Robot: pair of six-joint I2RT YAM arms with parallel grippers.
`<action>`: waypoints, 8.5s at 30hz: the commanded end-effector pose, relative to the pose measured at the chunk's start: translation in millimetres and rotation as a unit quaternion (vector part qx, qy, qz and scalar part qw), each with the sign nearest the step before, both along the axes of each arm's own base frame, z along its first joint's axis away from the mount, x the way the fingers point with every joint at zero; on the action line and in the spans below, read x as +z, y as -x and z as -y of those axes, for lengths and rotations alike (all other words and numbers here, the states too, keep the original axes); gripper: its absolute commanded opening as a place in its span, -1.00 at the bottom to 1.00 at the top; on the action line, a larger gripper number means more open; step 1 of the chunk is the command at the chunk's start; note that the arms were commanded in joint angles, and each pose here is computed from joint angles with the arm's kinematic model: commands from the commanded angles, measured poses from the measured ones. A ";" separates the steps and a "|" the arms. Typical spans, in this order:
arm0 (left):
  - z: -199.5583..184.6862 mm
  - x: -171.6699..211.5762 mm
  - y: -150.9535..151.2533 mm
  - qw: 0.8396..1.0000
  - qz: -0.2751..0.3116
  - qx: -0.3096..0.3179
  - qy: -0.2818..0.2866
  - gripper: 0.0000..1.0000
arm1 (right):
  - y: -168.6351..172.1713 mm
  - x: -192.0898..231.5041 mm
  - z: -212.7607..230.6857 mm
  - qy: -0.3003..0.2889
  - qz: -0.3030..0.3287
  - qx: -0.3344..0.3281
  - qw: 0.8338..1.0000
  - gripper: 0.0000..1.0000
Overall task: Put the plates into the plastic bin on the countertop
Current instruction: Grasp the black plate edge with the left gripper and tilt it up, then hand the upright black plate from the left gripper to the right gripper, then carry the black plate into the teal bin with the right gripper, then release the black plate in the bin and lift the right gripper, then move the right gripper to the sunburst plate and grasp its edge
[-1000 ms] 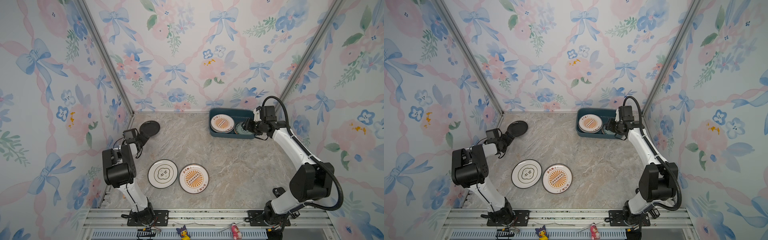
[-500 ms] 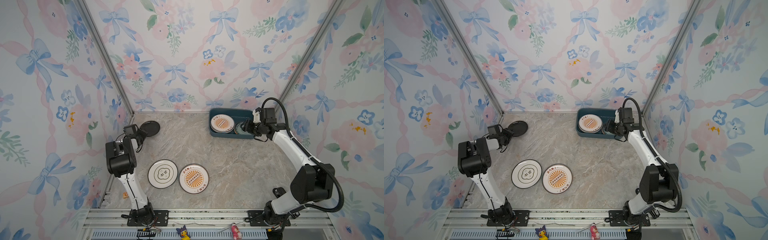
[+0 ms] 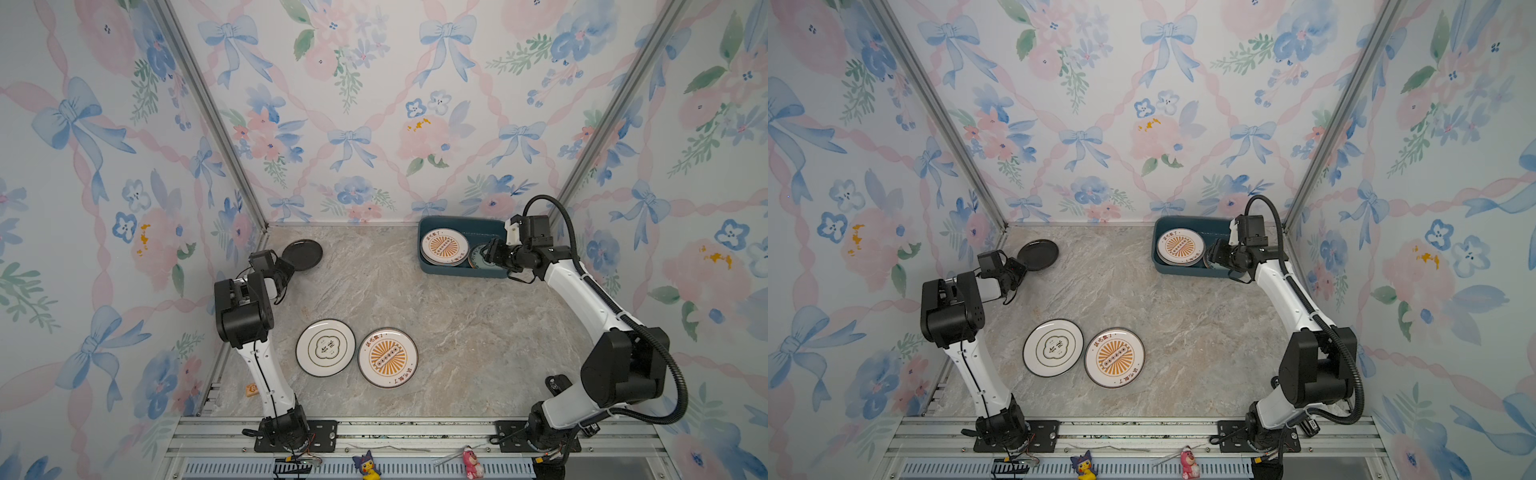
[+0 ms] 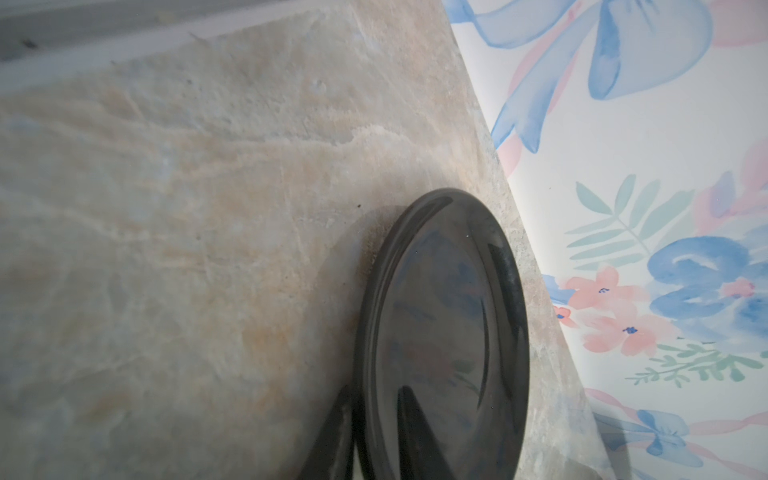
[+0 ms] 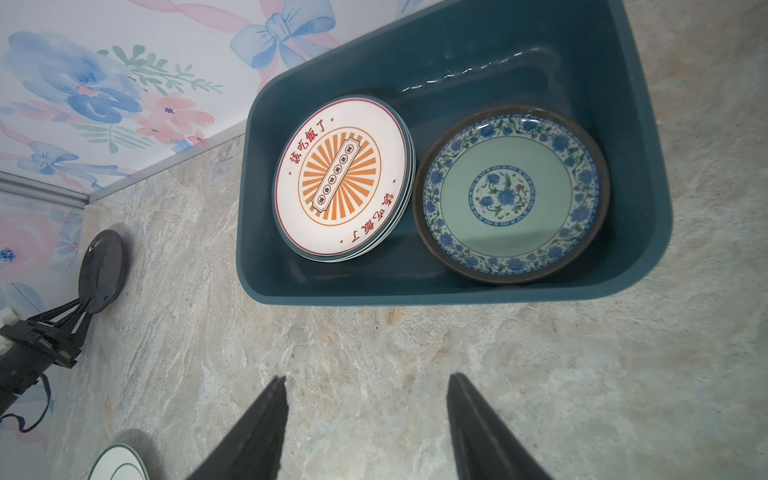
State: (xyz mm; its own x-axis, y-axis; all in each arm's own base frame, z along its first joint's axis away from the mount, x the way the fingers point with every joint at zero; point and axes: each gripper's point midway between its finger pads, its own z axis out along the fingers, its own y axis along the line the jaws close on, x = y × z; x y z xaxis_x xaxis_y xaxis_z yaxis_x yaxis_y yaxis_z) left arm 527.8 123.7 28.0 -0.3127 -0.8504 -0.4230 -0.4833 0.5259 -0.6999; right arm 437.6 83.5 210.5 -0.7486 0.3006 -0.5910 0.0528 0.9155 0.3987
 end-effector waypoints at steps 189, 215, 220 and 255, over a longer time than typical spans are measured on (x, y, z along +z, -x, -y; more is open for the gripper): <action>282.7 144.9 175.7 0.904 0.151 -0.401 0.001 0.96 | -74.1 -104.7 127.4 0.081 -0.146 -0.152 0.974 0.13; 259.8 154.3 179.8 0.914 0.145 -0.378 -0.036 0.96 | 82.9 -36.4 -89.0 -0.047 -0.081 0.185 0.978 0.19; 256.8 150.5 179.2 0.916 0.139 -0.375 -0.039 0.96 | 140.2 -79.7 -148.6 -0.084 -0.116 0.242 0.959 0.19; 251.2 134.5 183.1 0.921 0.118 -0.370 -0.048 0.96 | 217.6 -188.0 -234.5 -0.147 -0.214 0.289 0.922 -0.68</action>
